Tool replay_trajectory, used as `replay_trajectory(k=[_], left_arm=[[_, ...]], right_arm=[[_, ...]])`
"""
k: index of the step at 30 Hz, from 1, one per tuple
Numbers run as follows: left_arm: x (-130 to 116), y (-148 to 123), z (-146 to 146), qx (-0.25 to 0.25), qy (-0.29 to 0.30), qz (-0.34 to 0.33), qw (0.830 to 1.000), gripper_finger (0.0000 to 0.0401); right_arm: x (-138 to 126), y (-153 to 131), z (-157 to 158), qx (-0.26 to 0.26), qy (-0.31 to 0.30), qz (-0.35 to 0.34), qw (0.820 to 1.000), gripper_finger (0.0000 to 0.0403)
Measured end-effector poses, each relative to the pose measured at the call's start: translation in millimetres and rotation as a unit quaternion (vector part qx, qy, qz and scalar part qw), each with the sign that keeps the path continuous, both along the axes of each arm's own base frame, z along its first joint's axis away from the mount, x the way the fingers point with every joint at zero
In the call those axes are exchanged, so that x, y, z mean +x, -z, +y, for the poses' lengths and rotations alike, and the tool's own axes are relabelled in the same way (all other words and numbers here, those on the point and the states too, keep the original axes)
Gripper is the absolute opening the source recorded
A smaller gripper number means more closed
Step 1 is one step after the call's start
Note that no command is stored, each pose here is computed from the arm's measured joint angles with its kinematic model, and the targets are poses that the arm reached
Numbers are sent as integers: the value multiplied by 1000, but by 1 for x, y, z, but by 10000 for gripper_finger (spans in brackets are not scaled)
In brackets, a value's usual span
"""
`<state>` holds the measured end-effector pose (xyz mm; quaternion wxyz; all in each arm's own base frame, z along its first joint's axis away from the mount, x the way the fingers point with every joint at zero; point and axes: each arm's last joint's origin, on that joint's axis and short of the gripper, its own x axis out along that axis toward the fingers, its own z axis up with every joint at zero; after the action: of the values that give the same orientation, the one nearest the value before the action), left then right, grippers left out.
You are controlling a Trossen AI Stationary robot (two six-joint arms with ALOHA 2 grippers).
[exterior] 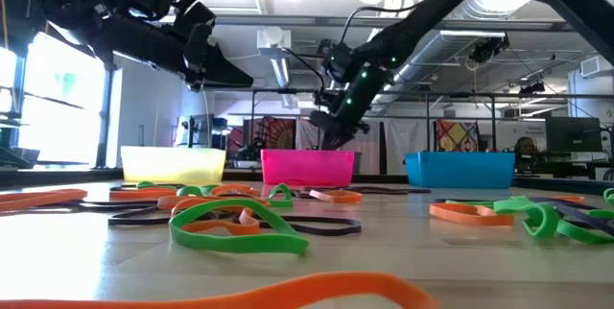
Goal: Sort rubber bands into baskets
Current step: Put the orange rubber band into the pink bin
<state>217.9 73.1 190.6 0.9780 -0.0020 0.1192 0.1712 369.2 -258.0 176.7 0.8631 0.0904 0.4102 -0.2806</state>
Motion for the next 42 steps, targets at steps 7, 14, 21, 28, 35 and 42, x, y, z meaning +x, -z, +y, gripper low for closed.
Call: replay_trajectory(k=[7,14,21,28,35,42], left_arm=[[0,0,0,0,0,0,1000,48],[-1,3,0,-6,0,13,1000,48],[-1,5,-2,-18,24,20,999,48],[-1,5,-2,-15,26,23,999,48],[-2,7,-2,-20,26,35,999,48],[-2,8,-2,-20,25,37,999,48]], right_arm=[[0,1,2,10,4,5,1000,68],[-2,-5,9,36,-5,4,999,113],[-2,-62,36,-2,-58,-52,997,13],[8,-47,87,13,-119,-102,988,4],[12,-3,156,63,-159,-91,981,1],[4,12,215,152,-181,-17,972,3]])
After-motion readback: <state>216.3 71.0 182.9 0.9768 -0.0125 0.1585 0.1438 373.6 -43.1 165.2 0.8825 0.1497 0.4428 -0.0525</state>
